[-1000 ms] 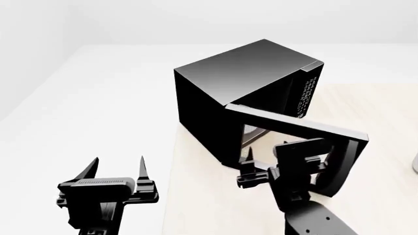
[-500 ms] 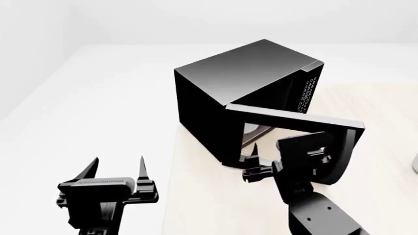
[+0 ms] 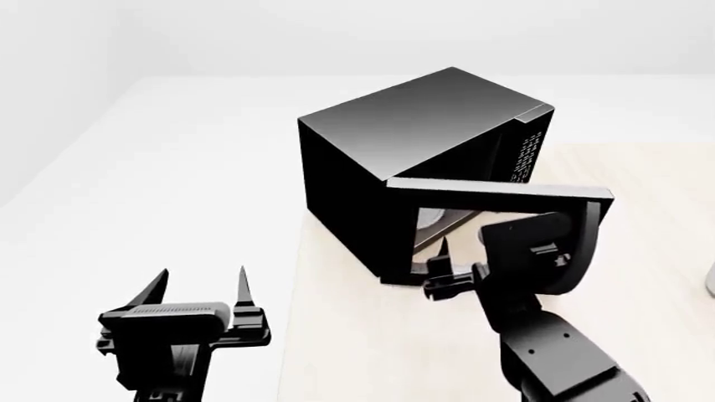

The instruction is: Close the microwave.

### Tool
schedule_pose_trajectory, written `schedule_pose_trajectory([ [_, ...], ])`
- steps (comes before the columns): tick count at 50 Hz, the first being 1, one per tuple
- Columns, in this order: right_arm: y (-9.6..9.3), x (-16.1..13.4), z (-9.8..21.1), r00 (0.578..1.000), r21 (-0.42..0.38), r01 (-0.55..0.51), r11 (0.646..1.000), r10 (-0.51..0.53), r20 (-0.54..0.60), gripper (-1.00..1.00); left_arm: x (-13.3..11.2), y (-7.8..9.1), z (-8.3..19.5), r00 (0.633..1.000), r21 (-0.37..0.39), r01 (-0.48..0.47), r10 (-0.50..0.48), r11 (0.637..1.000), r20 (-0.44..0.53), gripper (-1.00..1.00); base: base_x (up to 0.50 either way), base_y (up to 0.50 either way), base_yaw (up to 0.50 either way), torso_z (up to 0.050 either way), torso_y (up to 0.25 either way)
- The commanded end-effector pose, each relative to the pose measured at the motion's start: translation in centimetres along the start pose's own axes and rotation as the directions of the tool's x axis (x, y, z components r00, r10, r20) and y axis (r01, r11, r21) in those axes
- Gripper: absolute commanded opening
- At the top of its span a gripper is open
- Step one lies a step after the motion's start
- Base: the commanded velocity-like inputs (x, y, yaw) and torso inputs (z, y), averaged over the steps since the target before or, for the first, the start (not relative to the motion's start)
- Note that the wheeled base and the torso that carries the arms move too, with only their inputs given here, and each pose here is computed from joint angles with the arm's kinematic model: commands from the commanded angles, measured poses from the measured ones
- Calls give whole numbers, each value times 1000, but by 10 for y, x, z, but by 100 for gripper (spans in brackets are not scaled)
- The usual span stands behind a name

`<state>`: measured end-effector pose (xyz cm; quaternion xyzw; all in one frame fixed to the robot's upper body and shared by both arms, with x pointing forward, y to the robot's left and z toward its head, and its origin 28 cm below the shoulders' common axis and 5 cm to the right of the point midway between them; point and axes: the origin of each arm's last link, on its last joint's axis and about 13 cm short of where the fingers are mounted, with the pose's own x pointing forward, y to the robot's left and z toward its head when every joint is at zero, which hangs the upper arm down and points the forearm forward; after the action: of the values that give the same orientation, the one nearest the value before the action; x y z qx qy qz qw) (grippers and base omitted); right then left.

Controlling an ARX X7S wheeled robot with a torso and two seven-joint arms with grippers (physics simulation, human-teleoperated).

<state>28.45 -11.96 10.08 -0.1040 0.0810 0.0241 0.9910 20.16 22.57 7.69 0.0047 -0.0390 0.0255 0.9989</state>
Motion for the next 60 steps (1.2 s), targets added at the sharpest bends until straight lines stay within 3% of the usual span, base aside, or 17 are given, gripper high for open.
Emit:
schedule_pose_trajectory([
  [1,-10,10,1,1000,-29,14,999,-14,-11,100,0,0,0,1000,0,-1,1,1000,-2,100,0,0,0,0,0],
  [28,-26,33,1,998,-53,-39,998,37,-45,100,-1,-1,-2,1000,1,0,0,1000,-5,100,0,0,0,0,0],
  [60,-45,49,9,992,30,-125,992,126,-22,100,1,0,-1,1000,7,-1,1,1000,-5,100,0,0,0,0,0],
])
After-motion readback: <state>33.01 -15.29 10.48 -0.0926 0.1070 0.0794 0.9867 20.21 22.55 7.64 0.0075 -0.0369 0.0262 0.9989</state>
